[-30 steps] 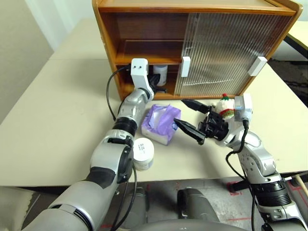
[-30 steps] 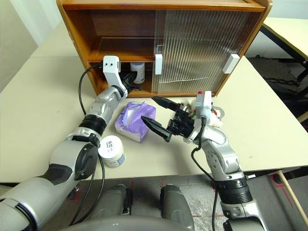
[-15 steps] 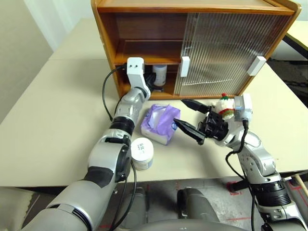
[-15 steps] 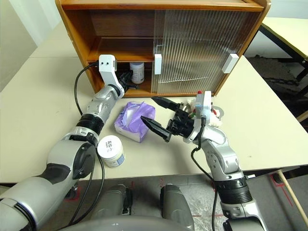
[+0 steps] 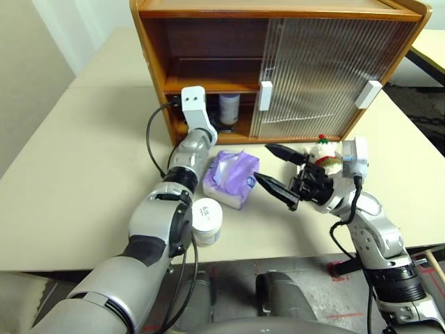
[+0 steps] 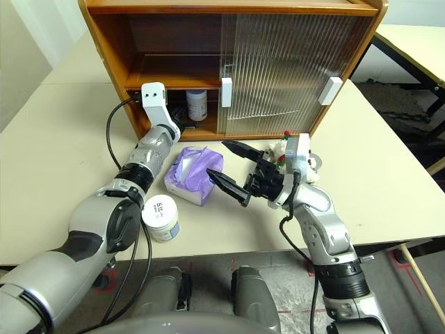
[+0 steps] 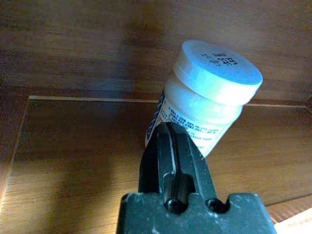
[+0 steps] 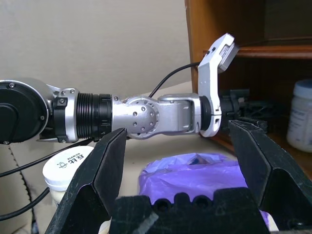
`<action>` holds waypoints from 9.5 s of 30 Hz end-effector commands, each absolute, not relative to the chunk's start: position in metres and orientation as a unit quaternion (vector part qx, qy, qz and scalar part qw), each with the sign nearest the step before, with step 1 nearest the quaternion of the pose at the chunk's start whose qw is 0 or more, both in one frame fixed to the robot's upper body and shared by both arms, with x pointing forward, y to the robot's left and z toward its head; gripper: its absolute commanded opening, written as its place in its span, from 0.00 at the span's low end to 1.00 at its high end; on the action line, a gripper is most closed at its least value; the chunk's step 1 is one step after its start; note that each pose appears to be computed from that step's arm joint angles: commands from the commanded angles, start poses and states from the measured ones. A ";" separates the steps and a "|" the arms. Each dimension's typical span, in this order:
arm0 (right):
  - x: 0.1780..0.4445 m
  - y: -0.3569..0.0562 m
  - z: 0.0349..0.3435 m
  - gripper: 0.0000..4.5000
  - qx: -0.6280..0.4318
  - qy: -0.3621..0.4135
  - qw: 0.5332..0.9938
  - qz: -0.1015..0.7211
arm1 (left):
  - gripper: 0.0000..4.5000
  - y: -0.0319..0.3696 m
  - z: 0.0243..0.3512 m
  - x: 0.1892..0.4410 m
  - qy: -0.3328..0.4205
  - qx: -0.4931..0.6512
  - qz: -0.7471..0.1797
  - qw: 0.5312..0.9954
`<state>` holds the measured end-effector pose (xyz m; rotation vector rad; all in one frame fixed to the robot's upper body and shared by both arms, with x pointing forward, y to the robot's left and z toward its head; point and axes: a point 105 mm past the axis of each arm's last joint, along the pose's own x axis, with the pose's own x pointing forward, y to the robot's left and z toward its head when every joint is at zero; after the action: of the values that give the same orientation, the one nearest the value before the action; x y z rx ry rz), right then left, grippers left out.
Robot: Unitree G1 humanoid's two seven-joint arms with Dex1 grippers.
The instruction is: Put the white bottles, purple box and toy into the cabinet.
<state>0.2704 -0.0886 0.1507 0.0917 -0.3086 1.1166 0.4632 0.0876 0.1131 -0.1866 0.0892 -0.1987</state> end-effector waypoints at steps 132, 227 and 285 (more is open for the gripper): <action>0.302 -0.132 0.144 1.00 0.008 -0.125 0.863 0.489 | 0.69 0.126 0.095 0.430 0.029 0.049 -0.202 0.978; 0.299 -0.142 0.135 1.00 0.011 -0.119 0.869 0.480 | 0.43 0.112 0.055 0.302 0.250 -0.171 -0.331 0.894; 0.308 -0.139 0.139 1.00 0.012 -0.121 0.863 0.490 | 0.44 0.112 0.246 0.334 -0.084 -0.063 -0.379 0.919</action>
<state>0.3062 -0.1385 0.1386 0.0339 -0.2567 1.0226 0.3329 0.1240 0.2654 -0.1309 -0.2347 -0.7368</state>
